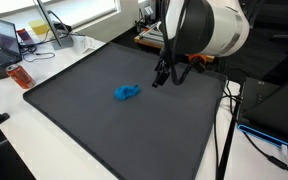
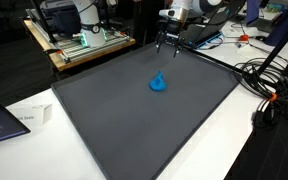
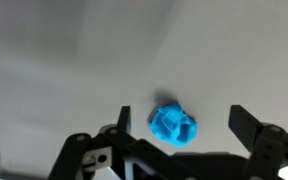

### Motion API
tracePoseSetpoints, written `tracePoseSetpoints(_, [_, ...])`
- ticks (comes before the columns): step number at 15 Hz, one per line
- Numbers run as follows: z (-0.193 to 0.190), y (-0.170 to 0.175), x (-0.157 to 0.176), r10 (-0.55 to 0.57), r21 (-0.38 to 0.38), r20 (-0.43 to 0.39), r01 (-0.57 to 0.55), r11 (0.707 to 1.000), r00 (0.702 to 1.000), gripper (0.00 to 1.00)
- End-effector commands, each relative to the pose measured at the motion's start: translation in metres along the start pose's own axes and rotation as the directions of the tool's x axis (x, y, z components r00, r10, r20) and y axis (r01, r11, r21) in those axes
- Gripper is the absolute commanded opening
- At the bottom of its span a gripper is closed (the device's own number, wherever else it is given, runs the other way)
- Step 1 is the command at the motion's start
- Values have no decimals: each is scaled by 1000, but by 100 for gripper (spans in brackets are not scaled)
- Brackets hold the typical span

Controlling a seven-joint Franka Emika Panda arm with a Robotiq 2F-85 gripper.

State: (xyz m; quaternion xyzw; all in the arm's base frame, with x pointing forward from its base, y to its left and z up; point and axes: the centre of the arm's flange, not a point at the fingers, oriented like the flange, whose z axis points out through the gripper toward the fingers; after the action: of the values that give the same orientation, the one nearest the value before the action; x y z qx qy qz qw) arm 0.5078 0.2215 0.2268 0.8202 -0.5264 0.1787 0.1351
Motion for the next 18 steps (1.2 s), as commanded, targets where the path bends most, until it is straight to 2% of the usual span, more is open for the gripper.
tracePoseSetpoints(1, [-29,-38,-8,92,38,-92,-89,995,991,100])
tracePoseSetpoints(6, [-33,-50,-21,120,79,-193,-107,991,974,100])
tracePoseSetpoints(11, [-15,-52,-26,154,71,-263,-140,988,952,100])
tracePoseSetpoints(12, [-13,-50,-25,66,67,-271,-50,997,960,100])
tracePoseSetpoints(13, [4,-17,-17,110,84,-232,-93,992,967,100])
tracePoseSetpoints(18, [6,-20,-18,76,83,-242,-57,995,967,100])
